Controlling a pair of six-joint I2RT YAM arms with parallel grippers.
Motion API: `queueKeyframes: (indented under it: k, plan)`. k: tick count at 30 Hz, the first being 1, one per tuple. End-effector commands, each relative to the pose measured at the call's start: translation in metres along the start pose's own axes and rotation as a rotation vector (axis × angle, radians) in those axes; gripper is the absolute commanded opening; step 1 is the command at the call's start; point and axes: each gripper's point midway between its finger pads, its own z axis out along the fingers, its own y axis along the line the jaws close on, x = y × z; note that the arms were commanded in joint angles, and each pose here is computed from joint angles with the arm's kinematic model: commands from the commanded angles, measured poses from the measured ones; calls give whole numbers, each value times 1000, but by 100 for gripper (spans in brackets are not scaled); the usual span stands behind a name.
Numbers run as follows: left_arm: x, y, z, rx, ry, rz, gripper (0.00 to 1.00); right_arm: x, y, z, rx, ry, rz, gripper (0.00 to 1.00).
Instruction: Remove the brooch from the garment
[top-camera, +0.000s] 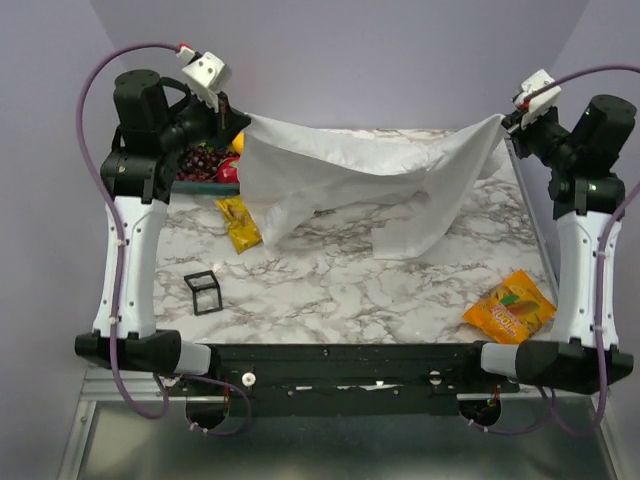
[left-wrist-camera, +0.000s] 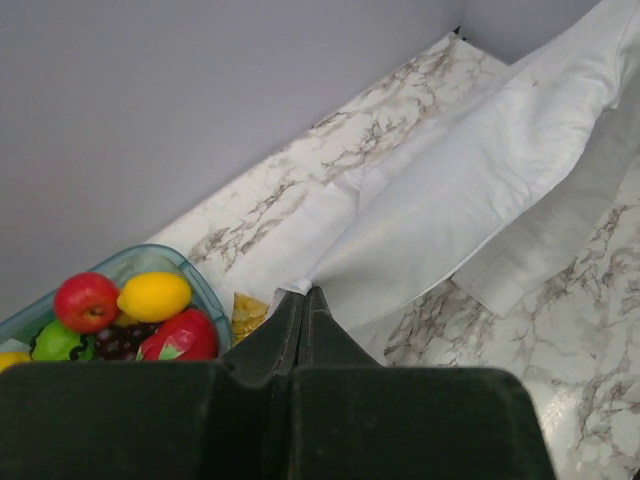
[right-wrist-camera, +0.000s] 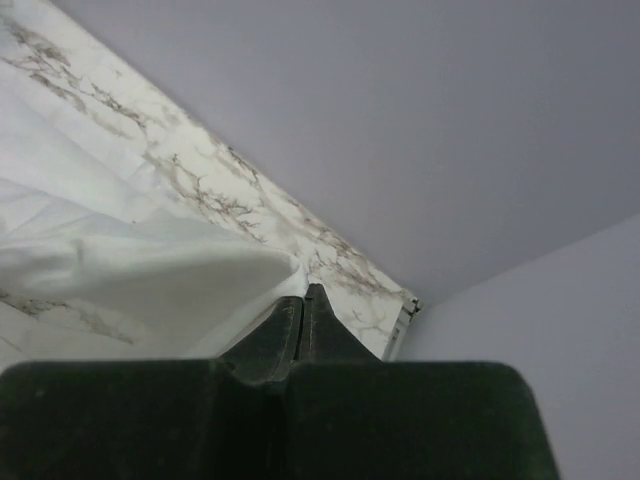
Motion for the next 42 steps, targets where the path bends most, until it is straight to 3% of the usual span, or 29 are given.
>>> queueKeyframes:
  k: [1,9,13,16,20,24,28,32,33,36,39,42]
  plan:
    - [-62,-56,-65,47,-234,85,0,-62,-4,-67,154,-118,-174,1]
    - [-85,-91,-132,-41,-391,183,0,-103,-1,-152,378,-155,-255,1]
    - [-94,-99,-150,-71,-434,208,0,-123,1,-168,394,-207,-245,1]
    - [-78,-91,-139,-81,-386,199,0,-117,5,-158,354,-206,-224,1]
    - [-37,-64,-106,-107,-290,181,0,-82,7,-124,296,-153,-179,1]
    - [28,-27,-55,-119,-135,141,0,-35,30,-75,100,-98,-154,1]
    - [125,12,7,-107,59,71,0,48,72,-22,-158,39,-48,4]
    - [184,53,59,-146,181,-2,0,147,95,48,-308,215,143,10]
    - [188,60,71,-157,192,-27,14,164,97,63,-313,264,177,20]
    - [187,91,106,-216,245,-63,39,174,84,94,-309,323,247,39]
    - [168,97,121,-237,228,-20,49,172,88,83,-362,379,247,43]
    - [173,70,120,-147,260,-38,50,200,127,44,-490,498,232,44]
